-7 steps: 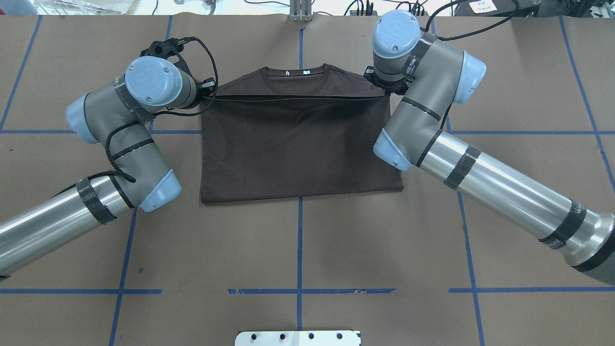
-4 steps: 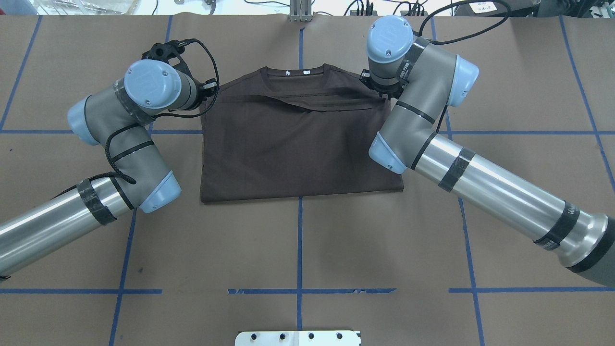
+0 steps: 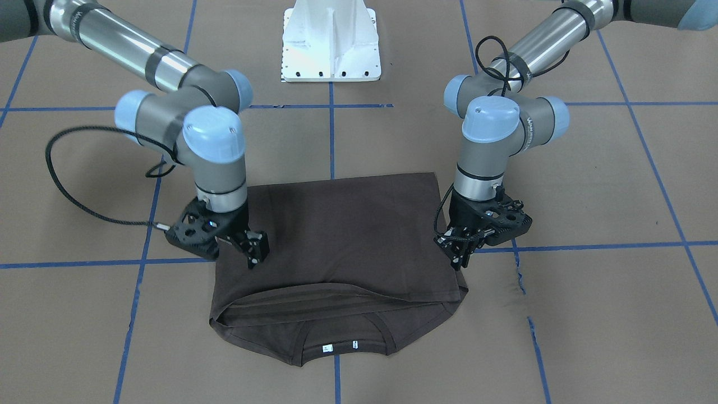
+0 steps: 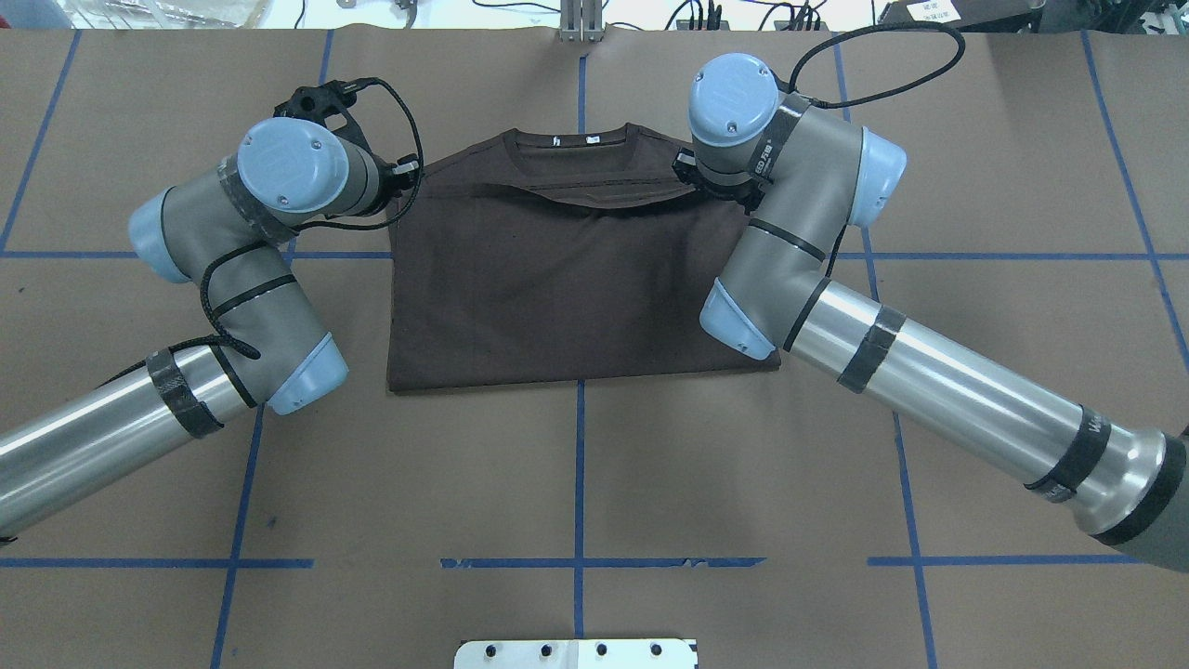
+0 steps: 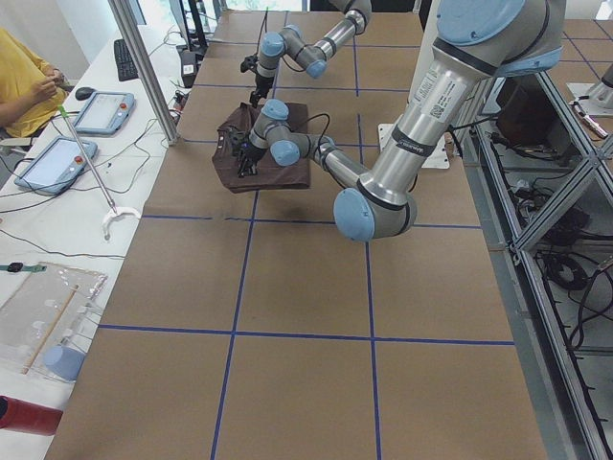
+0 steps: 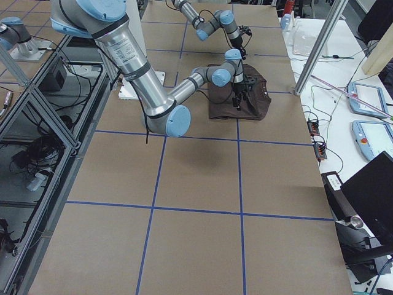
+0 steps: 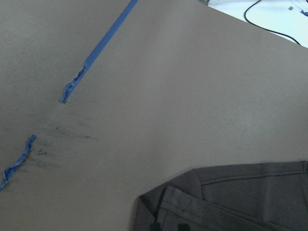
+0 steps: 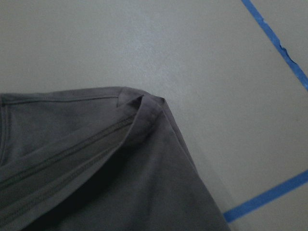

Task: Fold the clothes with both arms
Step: 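Release the hem near the collar and draw the right gripper back, then hold the right gripper at the folded shirt's near edge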

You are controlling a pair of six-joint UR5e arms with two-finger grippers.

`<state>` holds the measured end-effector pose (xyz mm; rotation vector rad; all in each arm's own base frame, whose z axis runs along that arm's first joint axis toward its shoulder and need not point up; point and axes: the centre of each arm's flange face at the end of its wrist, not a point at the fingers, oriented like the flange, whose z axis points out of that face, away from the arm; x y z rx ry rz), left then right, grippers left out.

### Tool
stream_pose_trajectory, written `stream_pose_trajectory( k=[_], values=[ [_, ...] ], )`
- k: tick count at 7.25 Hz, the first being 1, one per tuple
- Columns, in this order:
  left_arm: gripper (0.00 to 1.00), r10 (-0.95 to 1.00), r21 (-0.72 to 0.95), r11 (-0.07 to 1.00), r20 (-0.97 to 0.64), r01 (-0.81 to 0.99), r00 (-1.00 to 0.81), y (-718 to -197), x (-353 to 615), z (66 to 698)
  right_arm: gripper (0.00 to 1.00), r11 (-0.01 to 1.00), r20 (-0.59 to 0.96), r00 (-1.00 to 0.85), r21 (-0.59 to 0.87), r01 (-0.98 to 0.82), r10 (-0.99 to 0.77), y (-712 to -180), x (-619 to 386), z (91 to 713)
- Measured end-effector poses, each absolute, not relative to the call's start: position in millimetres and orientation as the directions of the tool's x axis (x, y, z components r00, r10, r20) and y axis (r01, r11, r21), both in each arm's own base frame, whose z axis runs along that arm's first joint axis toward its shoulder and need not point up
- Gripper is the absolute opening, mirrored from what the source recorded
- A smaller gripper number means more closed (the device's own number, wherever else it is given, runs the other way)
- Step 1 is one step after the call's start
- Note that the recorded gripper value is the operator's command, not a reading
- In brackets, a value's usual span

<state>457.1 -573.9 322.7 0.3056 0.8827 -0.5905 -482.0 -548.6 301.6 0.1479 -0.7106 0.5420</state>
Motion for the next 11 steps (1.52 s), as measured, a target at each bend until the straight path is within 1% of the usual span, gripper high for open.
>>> stream_pose_trajectory(
  k=[1, 2, 3, 4, 6, 8, 9, 10, 11],
  values=[
    [0.25, -0.356, -0.005, 0.809, -0.801, 0.588, 0.482, -567.5, 454.1, 321.4, 0.99, 0.854, 0.670, 0.611, -0.068, -0.515, 0.422, -514.2, -470.9, 309.8],
    [0.25, -0.369, -0.029, 0.807, -0.804, 0.590, 0.465, -563.9, 452.9, 319.4, 0.91, 0.847, 0.673, 0.591, -0.101, -0.522, 0.444, -484.5, -467.5, 318.1],
    [0.25, -0.387, -0.052, 0.799, -0.807, 0.599, 0.446, -561.6, 451.7, 317.0, 0.78, 0.836, 0.667, 0.575, -0.135, -0.532, 0.474, -463.6, -469.2, 324.9],
    [0.25, -0.396, -0.064, 0.793, -0.810, 0.605, 0.432, -557.6, 447.7, 314.1, 0.74, 0.821, 0.655, 0.562, -0.167, -0.546, 0.506, -449.2, -472.5, 332.7],
    [0.24, -0.387, -0.067, 0.792, -0.824, 0.607, 0.413, -545.1, 433.6, 306.8, 0.73, 0.791, 0.616, 0.551, -0.211, -0.574, 0.564, -435.8, -475.8, 354.0],
    [0.24, -0.379, -0.062, 0.792, -0.831, 0.607, 0.408, -543.2, 428.7, 302.3, 0.70, 0.777, 0.597, 0.544, -0.236, -0.583, 0.590, -425.6, -482.8, 361.1],
    [0.24, -0.378, -0.061, 0.791, -0.831, 0.608, 0.408, -543.5, 427.9, 301.8, 0.62, 0.776, 0.592, 0.544, -0.246, -0.581, 0.595, -418.2, -489.6, 362.0],
    [0.24, -0.377, -0.060, 0.791, -0.831, 0.609, 0.408, -543.7, 427.5, 301.6, 0.61, 0.777, 0.588, 0.547, -0.249, -0.579, 0.596, -413.8, -492.8, 364.3],
    [0.24, -0.377, -0.060, 0.791, -0.831, 0.609, 0.408, -543.8, 427.3, 301.5, 0.56, 0.775, 0.583, 0.550, -0.248, -0.581, 0.598, -412.1, -492.9, 368.3]
  ],
)
